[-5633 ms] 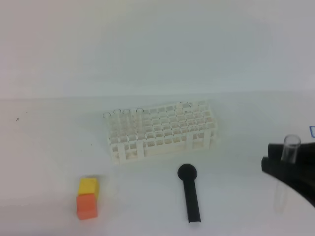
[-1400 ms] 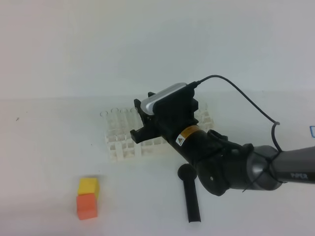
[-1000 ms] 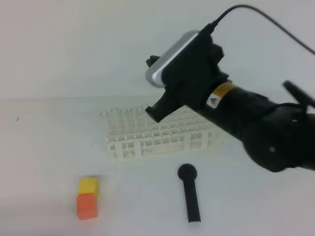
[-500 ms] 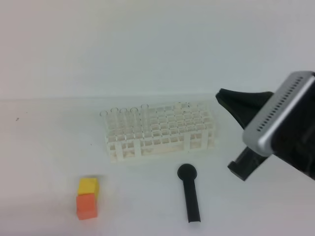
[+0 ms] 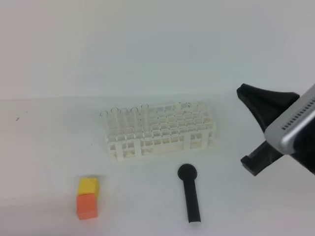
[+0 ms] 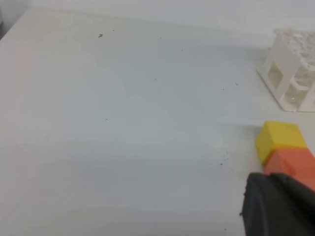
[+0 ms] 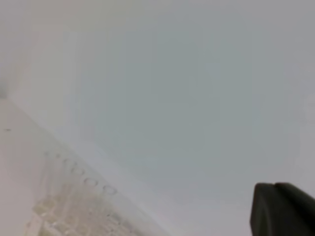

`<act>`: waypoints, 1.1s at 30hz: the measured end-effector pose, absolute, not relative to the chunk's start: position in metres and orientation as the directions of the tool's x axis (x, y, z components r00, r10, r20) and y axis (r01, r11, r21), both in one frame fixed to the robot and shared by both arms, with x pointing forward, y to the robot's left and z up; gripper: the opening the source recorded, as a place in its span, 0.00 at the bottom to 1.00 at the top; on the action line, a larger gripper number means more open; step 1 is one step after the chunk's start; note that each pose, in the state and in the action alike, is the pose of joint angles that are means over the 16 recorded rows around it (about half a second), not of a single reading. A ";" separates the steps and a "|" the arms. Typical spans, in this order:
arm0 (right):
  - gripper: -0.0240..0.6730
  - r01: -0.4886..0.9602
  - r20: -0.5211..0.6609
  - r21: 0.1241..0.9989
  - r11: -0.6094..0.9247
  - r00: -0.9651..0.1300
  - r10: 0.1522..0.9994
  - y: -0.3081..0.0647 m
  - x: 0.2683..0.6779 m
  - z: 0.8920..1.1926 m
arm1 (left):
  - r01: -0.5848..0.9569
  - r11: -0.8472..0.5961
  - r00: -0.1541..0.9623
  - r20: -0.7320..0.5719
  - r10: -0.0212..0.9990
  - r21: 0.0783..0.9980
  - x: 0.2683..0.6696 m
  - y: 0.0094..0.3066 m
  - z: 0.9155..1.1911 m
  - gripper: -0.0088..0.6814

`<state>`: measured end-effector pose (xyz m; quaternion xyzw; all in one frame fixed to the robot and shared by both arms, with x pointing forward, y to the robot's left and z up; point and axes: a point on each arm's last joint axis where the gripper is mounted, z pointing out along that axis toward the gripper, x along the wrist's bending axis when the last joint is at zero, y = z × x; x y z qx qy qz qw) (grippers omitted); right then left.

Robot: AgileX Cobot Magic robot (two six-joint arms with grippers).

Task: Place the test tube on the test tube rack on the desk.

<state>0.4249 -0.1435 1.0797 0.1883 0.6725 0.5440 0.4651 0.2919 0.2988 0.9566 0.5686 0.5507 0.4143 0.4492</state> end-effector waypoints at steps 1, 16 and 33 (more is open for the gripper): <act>0.03 -0.249 -0.416 0.909 0.335 -0.483 0.771 -0.145 0.426 1.080 | 0.254 0.010 0.050 -0.023 0.998 0.967 0.292 0.299 0.957 0.01; 0.03 0.021 -0.239 0.964 0.266 -0.374 0.896 -0.208 0.422 1.087 | 0.254 0.009 0.052 -0.023 0.998 0.967 0.292 0.299 0.957 0.01; 0.03 -0.116 -0.047 0.992 0.039 -0.066 0.997 -0.293 0.322 1.113 | 0.255 0.008 0.052 -0.022 0.998 0.967 0.292 0.299 0.956 0.01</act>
